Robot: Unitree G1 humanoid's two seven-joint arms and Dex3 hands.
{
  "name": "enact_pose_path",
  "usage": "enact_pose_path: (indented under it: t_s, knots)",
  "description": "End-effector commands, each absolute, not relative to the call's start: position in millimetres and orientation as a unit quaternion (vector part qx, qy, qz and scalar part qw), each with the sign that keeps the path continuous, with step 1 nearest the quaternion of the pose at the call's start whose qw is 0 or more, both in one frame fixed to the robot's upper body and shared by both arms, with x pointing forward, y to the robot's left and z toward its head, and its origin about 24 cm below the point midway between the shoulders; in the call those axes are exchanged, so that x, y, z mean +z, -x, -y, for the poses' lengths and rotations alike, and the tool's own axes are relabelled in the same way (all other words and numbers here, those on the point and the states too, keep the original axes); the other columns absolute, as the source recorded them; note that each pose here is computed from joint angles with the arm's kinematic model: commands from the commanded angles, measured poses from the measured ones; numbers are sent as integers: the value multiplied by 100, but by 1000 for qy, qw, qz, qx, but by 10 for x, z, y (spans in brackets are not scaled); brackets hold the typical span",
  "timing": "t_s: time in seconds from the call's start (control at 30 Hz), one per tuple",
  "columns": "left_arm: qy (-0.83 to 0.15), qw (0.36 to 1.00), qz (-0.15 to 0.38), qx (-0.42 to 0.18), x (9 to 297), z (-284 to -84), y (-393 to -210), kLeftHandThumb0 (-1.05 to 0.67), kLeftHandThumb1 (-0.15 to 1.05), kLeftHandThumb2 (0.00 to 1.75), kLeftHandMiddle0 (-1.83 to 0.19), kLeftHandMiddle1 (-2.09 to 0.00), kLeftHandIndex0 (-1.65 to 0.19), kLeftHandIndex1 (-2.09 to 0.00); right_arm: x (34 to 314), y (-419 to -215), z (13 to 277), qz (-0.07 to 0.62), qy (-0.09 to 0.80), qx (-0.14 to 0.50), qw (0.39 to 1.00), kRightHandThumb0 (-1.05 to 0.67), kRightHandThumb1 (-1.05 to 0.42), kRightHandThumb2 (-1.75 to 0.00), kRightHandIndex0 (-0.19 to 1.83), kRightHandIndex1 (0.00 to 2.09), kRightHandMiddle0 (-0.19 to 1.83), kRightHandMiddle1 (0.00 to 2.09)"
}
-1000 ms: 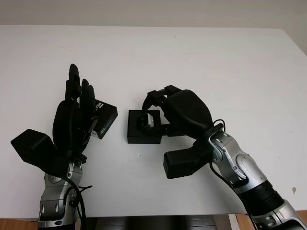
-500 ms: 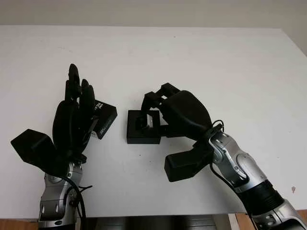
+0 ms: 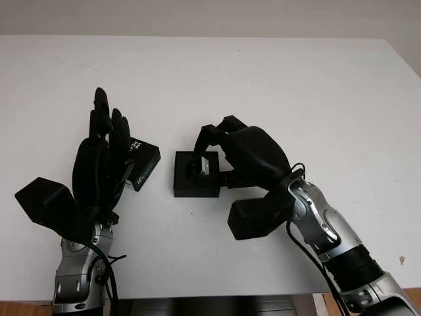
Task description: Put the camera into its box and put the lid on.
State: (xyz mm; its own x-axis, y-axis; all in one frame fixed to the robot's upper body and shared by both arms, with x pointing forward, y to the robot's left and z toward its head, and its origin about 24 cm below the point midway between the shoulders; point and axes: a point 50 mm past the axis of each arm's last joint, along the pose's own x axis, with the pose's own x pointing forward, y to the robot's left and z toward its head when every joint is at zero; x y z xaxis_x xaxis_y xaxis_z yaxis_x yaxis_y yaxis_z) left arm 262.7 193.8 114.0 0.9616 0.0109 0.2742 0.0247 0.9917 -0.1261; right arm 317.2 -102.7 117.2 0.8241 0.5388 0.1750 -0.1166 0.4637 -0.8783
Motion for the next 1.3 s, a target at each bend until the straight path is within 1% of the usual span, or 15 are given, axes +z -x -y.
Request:
enact_pose_path:
  t_s: [0.0,0.07,0.2,0.4,0.7,0.83,1.03,1.27]
  knots:
    - [68,987,144,-5,1155,-1937,-2619,-68,105,52,19,0,19,0,1144,-3220,1068,205,459,199,841,-27,-95,-6,2,116,46,175]
    - [67,987,144,-4,1157,-1938,-2618,-69,105,51,19,0,19,0,1166,-3252,1094,198,443,196,852,-26,-96,-6,-1,113,42,179]
    - [69,987,145,-4,1155,-1941,-2624,-68,105,51,19,0,19,0,1204,-3288,1133,197,422,189,865,-27,-97,-6,1,108,39,187]
    - [65,987,144,-6,1156,-1951,-2624,-68,105,51,19,0,19,0,1250,-3315,1161,197,402,181,876,-30,-98,-6,1,109,36,192]
    - [65,988,142,-4,1154,-1952,-2621,-68,105,52,19,0,19,0,1342,-3300,1187,204,370,191,886,-31,-98,-6,-2,114,33,191]
    - [66,988,142,-5,1153,-1955,-2624,-68,105,51,19,0,19,0,1398,-3294,1210,218,359,194,887,-31,-97,-5,0,117,35,190]
    - [62,988,144,-5,1164,-1956,-2631,-69,105,51,19,0,19,0,1551,-3247,1230,244,358,188,882,-31,-95,-5,1,115,34,180]
    - [60,988,143,-4,1166,-1953,-2636,-68,105,53,19,0,19,0,1533,-3227,1218,245,336,187,890,-32,-94,-5,4,112,36,174]
